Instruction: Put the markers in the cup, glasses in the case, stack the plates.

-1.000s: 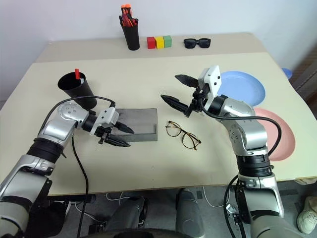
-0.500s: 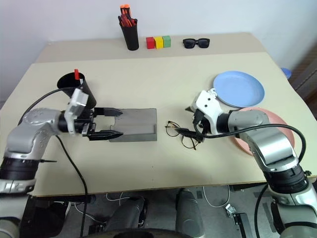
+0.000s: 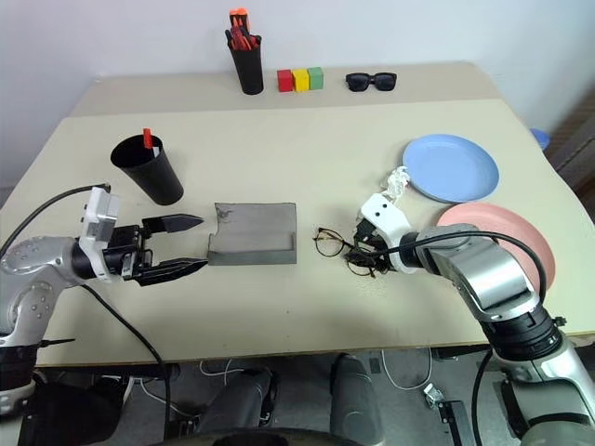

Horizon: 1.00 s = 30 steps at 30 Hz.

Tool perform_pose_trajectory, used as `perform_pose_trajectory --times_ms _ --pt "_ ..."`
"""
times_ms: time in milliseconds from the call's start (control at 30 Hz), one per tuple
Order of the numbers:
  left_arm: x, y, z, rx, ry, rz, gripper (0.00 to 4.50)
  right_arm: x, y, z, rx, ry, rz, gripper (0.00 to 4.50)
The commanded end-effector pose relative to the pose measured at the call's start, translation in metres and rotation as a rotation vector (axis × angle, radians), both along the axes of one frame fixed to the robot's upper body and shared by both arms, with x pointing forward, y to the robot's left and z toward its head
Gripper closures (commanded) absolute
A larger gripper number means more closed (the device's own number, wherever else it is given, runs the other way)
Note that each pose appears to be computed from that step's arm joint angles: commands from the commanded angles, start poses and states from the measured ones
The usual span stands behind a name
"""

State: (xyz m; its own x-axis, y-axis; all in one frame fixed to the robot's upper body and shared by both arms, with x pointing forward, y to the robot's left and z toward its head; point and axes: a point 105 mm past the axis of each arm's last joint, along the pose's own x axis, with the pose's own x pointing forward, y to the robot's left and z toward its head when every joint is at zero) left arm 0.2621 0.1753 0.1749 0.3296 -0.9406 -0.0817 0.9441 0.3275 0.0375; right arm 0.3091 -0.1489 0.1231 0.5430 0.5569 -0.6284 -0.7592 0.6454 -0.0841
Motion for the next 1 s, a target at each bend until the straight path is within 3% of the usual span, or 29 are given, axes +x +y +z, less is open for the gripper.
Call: perform_pose_trajectory --times_ms 33,100,167,333,500,600,833,1000 --pt "-0.001 -0.003 0.01 -0.011 -0.03 0.001 0.0 0.003 0.002 0.01 0.017 -0.021 0.002 1.83" --pt "-0.001 -0.005 0.01 -0.012 -0.032 0.002 0.0 0.002 0.003 0.009 0.019 -0.018 0.011 1.83" --pt "-0.001 -0.006 0.01 -0.011 -0.036 0.004 0.0 0.005 0.001 0.008 -0.003 -0.027 -0.003 2.38" --pt "0.0 -0.006 0.012 -0.011 -0.04 0.004 0.0 0.007 -0.001 0.006 -0.04 -0.043 0.008 4.46" --pt "0.001 -0.004 0.012 -0.012 -0.032 0.013 0.0 0.011 0.002 0.014 -0.023 -0.062 0.011 4.46" --pt "0.001 0.002 0.014 -0.023 -0.027 0.038 0.0 0.016 0.015 0.034 0.048 -0.117 0.039 4.46" --pt "-0.004 0.034 0.017 -0.01 -0.019 0.159 0.0 0.026 0.078 0.093 0.292 -0.276 0.153 4.46" --pt "-0.008 0.042 0.018 -0.006 -0.018 0.196 0.0 0.018 0.125 0.107 0.436 -0.299 0.24 4.46"
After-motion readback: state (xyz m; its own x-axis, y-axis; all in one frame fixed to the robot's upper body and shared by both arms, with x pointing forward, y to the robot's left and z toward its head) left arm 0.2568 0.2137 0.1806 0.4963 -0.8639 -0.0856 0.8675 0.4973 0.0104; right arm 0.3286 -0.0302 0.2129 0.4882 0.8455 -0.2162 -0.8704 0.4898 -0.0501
